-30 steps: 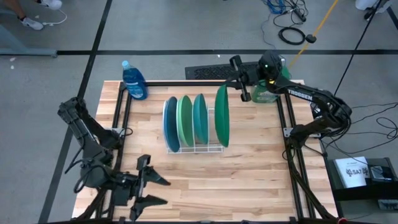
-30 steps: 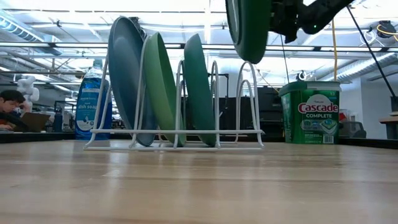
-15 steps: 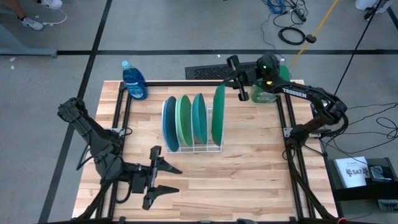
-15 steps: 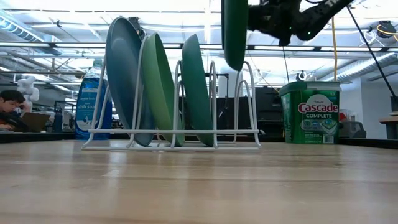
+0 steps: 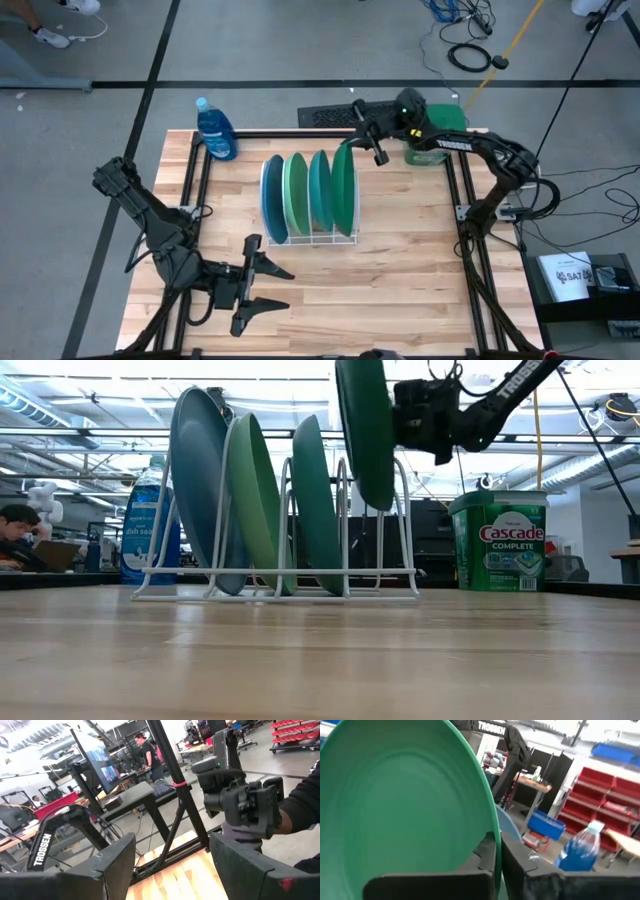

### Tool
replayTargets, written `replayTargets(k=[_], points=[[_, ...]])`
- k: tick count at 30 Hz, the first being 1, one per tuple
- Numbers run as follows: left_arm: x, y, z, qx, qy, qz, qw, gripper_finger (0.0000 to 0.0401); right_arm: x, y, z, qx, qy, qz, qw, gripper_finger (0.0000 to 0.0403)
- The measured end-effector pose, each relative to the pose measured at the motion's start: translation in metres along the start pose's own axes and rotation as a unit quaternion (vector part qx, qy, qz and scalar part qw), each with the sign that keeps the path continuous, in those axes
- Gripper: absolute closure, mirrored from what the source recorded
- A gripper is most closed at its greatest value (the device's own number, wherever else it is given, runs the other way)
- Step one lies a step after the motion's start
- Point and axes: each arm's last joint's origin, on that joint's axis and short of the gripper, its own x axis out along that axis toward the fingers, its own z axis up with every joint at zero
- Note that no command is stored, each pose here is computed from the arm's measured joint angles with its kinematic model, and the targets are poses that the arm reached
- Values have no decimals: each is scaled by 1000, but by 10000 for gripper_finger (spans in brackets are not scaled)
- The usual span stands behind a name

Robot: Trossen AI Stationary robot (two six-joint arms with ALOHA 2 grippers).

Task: Sort dishes
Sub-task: Put the dark green plate in the dish rack

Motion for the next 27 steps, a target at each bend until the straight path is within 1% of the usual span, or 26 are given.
replayTargets(k=[6, 11, 14, 22, 27], points=[[0, 0, -1, -6, 4, -2, 1000, 148, 2, -1, -18, 61, 9, 0, 998, 392], [0, -1, -1, -5, 6, -3, 1000, 148, 2, -1, -20, 76, 10, 0, 997, 382], [0, -1, -1, -5, 6, -3, 1000, 148, 2, -1, -20, 78, 10, 0, 997, 363], [0, -1, -1, -9, 6, -3, 1000, 148, 2, -1, -20, 92, 10, -2, 996, 294], [0, -1, -1, -9, 6, -3, 1000, 148, 5, 0, -17, 107, 8, 2, 994, 272]])
